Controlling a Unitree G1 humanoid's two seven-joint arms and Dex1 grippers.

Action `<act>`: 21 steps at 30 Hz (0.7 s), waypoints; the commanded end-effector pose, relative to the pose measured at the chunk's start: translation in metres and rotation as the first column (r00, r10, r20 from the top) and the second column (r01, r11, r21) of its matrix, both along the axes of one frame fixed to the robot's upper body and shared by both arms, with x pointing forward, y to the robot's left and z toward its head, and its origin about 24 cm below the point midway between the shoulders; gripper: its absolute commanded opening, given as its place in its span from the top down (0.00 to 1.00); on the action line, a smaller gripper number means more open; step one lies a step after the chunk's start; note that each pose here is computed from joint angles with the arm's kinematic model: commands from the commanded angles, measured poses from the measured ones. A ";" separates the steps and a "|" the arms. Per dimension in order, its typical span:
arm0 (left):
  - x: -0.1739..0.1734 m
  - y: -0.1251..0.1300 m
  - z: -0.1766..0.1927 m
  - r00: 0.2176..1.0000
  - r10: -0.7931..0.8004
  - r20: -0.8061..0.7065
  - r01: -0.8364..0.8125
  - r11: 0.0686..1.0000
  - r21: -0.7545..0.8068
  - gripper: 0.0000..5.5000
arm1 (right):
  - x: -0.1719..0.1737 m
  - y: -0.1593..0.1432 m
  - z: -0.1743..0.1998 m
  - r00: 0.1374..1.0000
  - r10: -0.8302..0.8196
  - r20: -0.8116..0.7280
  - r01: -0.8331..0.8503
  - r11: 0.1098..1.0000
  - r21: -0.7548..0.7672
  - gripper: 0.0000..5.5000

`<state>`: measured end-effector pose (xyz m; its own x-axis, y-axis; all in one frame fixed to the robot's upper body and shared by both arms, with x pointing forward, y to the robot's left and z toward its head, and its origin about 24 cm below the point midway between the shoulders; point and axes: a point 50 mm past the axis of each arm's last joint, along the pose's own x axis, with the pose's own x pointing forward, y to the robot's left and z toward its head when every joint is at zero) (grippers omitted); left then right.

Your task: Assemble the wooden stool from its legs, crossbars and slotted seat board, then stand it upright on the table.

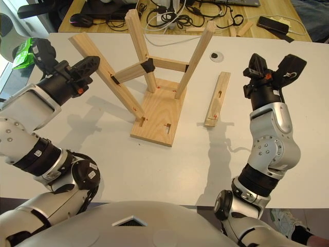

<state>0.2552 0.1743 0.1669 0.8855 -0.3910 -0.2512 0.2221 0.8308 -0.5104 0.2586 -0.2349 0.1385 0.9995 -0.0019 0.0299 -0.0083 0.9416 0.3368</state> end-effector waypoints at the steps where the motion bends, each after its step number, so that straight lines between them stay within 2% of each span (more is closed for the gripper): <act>1: -0.008 -0.004 -0.003 0.999 -0.044 -0.014 0.045 0.997 0.059 0.81 | -0.002 -0.001 -0.001 1.000 0.000 0.006 0.000 1.000 0.015 1.00; 12: -0.013 -0.005 -0.003 0.999 -0.036 -0.030 0.044 0.952 0.303 0.81 | -0.004 -0.005 0.000 1.000 -0.019 0.015 0.018 1.000 0.008 1.00; 15: -0.011 -0.005 0.001 1.000 -0.007 -0.008 0.009 0.944 0.330 0.81 | -0.004 -0.006 -0.003 1.000 -0.014 0.007 0.014 1.000 -0.001 1.00; 21: -0.007 -0.014 0.000 0.999 -0.047 0.008 0.040 0.916 0.398 0.81 | -0.003 -0.009 -0.003 1.000 -0.019 0.002 0.019 1.000 -0.021 1.00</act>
<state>0.2484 0.1529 0.1758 0.8758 -0.3667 -0.3138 0.3225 0.9284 -0.1847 0.2556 -0.2415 0.1356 0.9993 -0.0173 0.0346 0.0049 0.9442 0.3292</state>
